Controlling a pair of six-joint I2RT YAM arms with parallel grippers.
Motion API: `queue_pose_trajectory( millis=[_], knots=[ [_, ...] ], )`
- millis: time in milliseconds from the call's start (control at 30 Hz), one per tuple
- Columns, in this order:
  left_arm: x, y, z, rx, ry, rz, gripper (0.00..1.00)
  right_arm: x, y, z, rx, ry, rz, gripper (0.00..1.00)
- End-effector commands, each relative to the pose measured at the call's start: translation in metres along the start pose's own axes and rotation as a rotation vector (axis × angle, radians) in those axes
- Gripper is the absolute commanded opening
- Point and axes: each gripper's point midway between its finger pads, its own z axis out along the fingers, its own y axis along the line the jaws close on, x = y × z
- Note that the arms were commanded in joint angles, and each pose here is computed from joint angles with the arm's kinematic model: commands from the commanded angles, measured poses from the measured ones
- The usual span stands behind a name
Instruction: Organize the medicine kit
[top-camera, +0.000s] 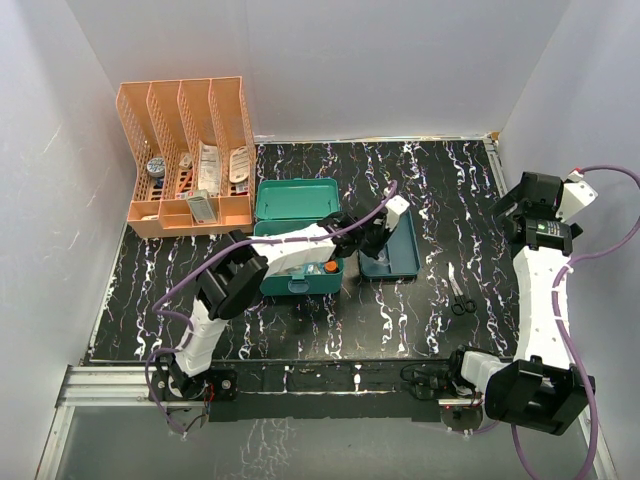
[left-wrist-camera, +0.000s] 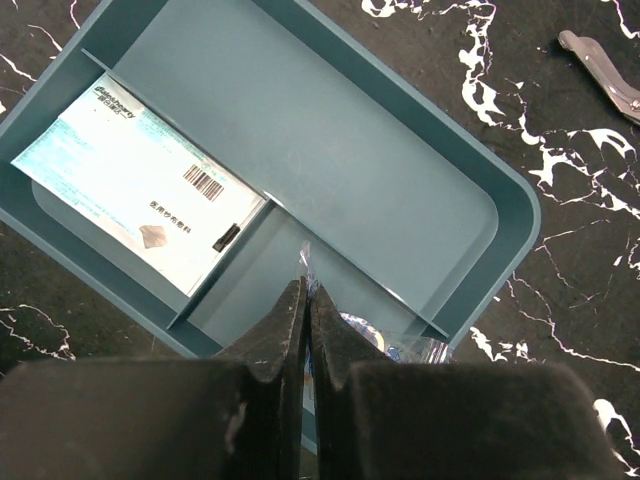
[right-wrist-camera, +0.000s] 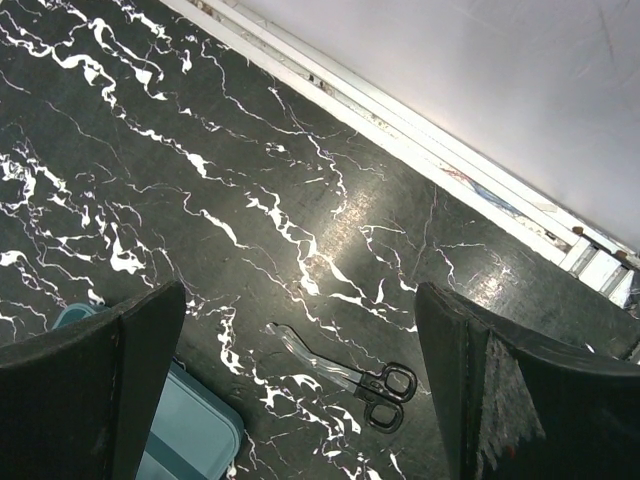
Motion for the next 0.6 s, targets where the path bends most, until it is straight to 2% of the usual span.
queue_pose_trajectory(
  millis=[0,233,333,367,467,567],
  knots=[
    [-0.009,0.000,0.000,-0.021,-0.020,-0.029,0.00,-0.011,0.005,-0.002,-0.029,-0.045,0.016,0.99],
    [0.006,0.005,0.009,-0.049,0.028,-0.026,0.02,-0.005,0.005,0.001,-0.031,-0.027,-0.008,0.98],
    [0.009,0.007,0.011,-0.054,0.045,-0.014,0.27,0.001,0.006,0.005,-0.031,0.006,-0.037,0.98],
    [0.010,0.007,0.011,-0.052,0.047,-0.011,0.32,0.004,0.007,0.006,-0.040,0.020,-0.053,0.98],
    [0.009,0.006,0.010,-0.048,0.045,-0.006,0.46,0.012,0.012,0.008,-0.070,0.068,-0.120,0.98],
    [0.007,0.004,0.008,-0.041,0.045,-0.006,0.51,0.017,0.017,0.006,-0.114,0.112,-0.207,0.98]
  ],
)
